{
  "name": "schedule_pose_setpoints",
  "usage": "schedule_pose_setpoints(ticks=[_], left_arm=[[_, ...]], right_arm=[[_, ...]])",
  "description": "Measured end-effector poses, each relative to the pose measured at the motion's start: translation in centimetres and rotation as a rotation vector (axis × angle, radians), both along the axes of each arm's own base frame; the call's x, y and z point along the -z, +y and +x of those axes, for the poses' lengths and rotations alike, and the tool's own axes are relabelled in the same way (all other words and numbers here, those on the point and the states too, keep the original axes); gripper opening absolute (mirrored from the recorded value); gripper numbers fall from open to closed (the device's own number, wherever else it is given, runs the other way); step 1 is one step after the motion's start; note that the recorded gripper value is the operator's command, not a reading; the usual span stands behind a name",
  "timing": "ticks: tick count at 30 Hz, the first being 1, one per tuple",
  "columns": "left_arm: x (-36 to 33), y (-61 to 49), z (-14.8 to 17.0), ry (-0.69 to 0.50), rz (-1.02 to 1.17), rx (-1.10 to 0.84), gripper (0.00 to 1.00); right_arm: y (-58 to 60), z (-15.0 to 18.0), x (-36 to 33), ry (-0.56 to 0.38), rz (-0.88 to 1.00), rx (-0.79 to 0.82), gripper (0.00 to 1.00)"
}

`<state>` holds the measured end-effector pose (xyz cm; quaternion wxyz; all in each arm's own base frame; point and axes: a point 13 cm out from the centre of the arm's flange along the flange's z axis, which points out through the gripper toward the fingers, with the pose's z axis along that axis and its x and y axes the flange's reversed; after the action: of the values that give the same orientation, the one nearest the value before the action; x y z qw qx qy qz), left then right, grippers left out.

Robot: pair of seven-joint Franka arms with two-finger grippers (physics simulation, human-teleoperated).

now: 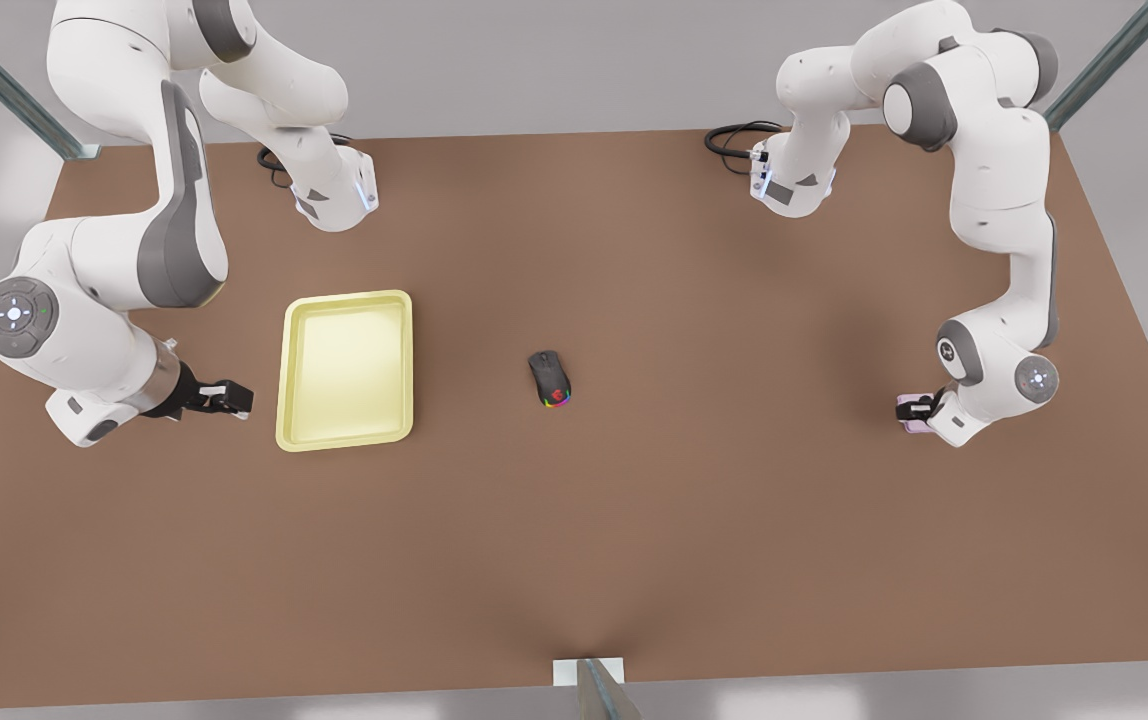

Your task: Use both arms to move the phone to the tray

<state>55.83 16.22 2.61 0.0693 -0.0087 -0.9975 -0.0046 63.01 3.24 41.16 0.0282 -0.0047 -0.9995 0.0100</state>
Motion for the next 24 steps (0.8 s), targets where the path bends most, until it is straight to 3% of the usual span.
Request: schedule_pose_setpoints(ticks=[14,21,24], left_arm=[[-2.4,-3.7,2.1,-0.041,0.005,-0.043,0.68],[-11.6,-42.2,9.5,-0.143,-0.095,0.268,0.68],[-10.8,-56.7,5.4,-0.093,-0.098,0.304,0.68]], right_arm=[[0.3,0.0,0.2,0.001,0.001,-0.003,1.0],[0.3,0.1,0.3,0.004,0.002,-0.003,1.0],[0.3,0.1,0.3,0.003,0.003,-0.003,1.0]])
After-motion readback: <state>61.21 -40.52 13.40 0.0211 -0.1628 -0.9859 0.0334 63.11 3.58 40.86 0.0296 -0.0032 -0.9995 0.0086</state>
